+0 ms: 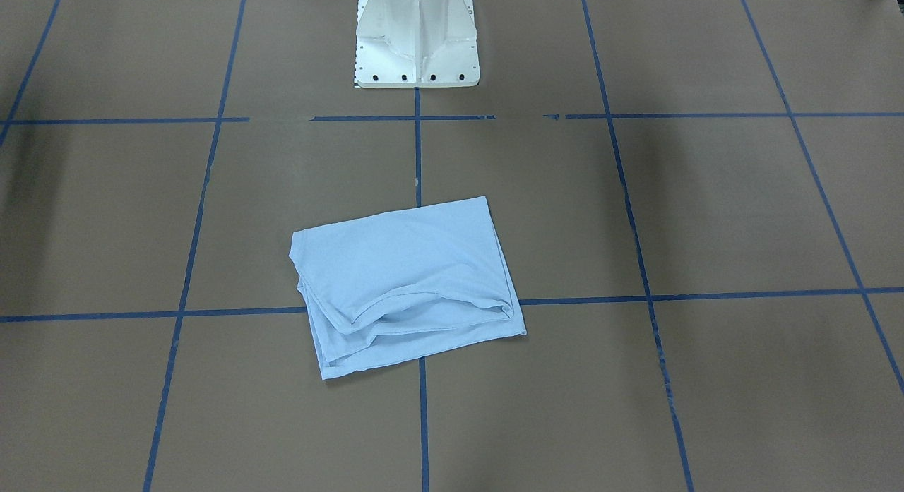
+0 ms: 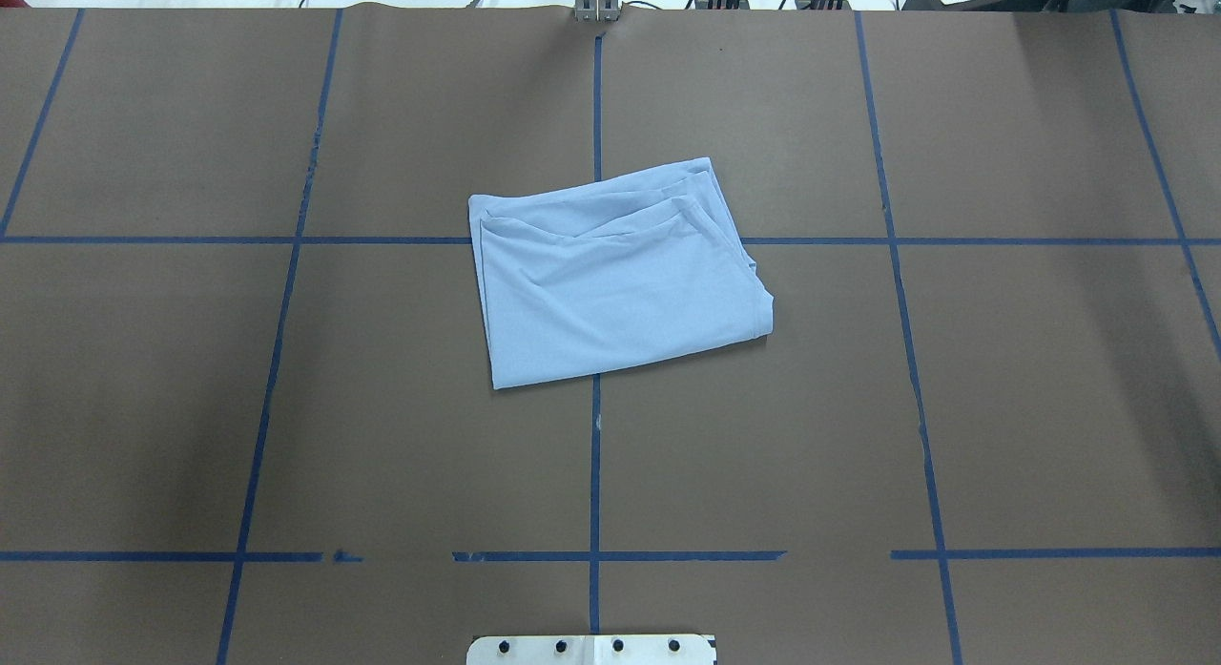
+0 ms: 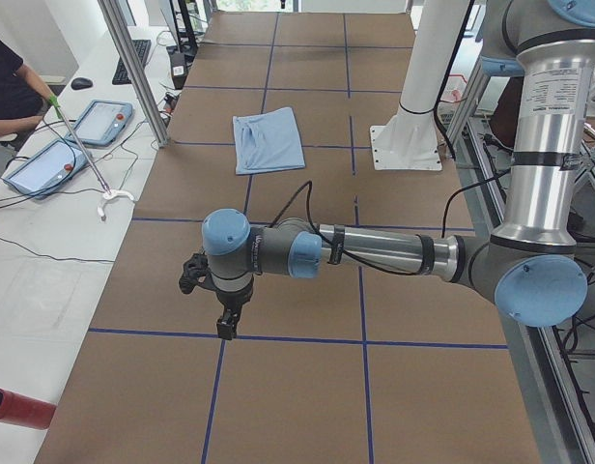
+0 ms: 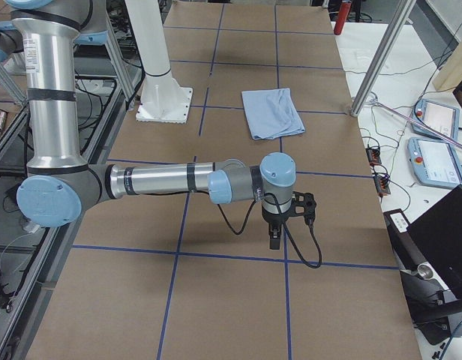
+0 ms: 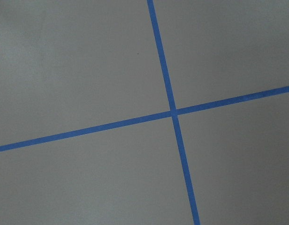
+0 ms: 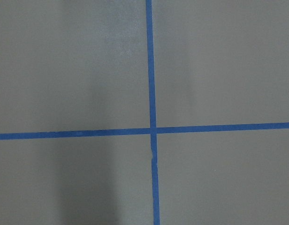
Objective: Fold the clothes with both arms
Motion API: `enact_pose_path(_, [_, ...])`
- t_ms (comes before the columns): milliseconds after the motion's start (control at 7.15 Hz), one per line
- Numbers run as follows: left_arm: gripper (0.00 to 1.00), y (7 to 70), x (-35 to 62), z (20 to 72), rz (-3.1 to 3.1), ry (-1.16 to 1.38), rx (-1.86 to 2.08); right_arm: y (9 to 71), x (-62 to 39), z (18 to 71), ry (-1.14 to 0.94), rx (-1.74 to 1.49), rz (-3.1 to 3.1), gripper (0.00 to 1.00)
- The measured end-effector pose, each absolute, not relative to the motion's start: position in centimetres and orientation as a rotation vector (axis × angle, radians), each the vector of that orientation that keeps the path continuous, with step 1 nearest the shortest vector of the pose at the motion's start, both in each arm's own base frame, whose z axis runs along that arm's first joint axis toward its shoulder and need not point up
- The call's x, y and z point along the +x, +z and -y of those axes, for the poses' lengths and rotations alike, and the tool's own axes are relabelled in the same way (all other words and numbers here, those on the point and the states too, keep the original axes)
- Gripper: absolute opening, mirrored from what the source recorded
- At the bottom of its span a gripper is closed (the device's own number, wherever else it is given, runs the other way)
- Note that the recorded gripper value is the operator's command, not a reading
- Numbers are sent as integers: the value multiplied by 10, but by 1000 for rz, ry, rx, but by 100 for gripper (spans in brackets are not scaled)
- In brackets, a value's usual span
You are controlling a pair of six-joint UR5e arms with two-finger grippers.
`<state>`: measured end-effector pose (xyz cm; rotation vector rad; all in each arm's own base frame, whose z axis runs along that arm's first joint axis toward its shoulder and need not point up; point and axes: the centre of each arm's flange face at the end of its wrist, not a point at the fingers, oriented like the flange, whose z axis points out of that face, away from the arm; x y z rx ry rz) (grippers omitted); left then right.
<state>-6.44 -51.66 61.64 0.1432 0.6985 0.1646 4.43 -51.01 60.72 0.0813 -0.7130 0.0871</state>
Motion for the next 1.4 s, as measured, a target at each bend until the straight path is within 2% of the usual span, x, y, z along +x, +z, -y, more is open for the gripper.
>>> enact_pose_path(280, [100, 617, -64, 516, -697, 186, 148, 620, 41, 506, 47, 62, 731, 100])
enact_pose_path(699, [100, 617, -64, 516, -697, 193, 151, 642, 50, 492, -117, 76, 764, 100])
enact_pose_path(1399, [100, 618, -64, 515, -697, 192, 149, 643, 57, 488, -120, 79, 787, 100])
